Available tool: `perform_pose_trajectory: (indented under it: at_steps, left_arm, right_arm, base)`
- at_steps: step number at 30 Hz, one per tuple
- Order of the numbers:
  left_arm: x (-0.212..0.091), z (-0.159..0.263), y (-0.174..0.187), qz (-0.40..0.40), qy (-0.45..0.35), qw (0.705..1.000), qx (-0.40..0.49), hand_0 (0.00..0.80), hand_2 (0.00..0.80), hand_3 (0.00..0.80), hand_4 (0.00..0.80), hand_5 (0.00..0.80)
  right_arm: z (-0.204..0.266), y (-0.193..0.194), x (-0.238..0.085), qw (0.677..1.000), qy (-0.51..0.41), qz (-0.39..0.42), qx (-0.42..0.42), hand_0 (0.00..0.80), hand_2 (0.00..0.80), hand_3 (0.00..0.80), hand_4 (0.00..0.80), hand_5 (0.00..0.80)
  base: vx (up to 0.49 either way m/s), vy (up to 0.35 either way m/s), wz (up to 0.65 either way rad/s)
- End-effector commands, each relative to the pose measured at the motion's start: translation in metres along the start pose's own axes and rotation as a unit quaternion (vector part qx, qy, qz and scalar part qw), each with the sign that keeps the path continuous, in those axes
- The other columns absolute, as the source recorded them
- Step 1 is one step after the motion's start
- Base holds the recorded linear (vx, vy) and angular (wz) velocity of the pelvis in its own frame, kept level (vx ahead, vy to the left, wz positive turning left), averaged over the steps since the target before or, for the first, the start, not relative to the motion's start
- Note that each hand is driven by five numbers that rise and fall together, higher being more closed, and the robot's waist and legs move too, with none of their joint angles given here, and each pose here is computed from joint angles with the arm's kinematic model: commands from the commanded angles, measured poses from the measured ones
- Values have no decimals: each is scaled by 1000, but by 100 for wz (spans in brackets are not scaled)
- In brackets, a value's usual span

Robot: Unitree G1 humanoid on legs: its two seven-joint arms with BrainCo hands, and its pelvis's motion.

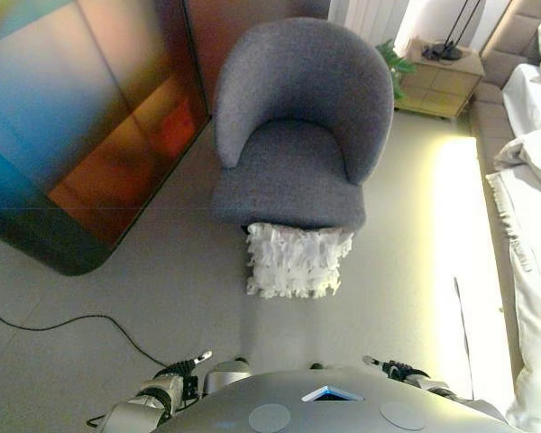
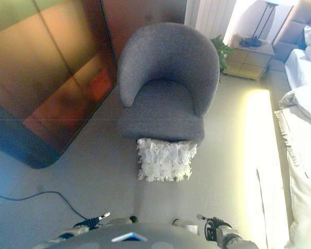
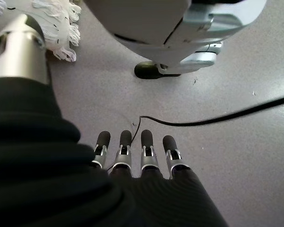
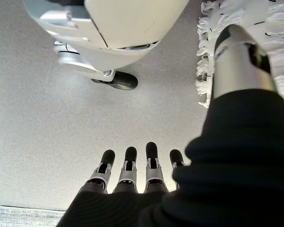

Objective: Pick up the cushion and take it to the sofa

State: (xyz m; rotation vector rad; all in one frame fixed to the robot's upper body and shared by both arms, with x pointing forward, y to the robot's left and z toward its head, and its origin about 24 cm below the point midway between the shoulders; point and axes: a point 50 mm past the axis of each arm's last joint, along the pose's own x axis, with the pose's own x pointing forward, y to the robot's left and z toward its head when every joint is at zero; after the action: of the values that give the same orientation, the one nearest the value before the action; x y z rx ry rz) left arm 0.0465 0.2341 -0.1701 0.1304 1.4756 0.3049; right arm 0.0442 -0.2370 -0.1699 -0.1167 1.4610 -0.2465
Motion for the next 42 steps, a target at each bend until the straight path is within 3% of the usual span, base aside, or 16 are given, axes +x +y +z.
perform_pose_trajectory:
  at_steps: [1, 25, 42]
  left_arm:
    - [-1, 16, -5, 3, 1, 1000, 22, 0, 0, 0, 0, 0]
    - [-1, 15, -4, 9, -5, 999, 31, 0, 0, 0, 0, 0]
    - [-1, 22, -7, 8, -22, 1000, -7, 0, 0, 0, 0, 0]
  right_arm:
    - [24, 5, 0, 1000, -18, 2, 9, 0, 0, 0, 0, 0]
    - [20, 9, 0, 1000, -17, 15, 17, 0, 0, 0, 0, 0]
    - [40, 3, -2, 999, -34, 16, -7, 0, 0, 0, 0, 0]
  base:
    - [0, 0, 0]
    - [1, -11, 0]
    - [-29, -135, -3]
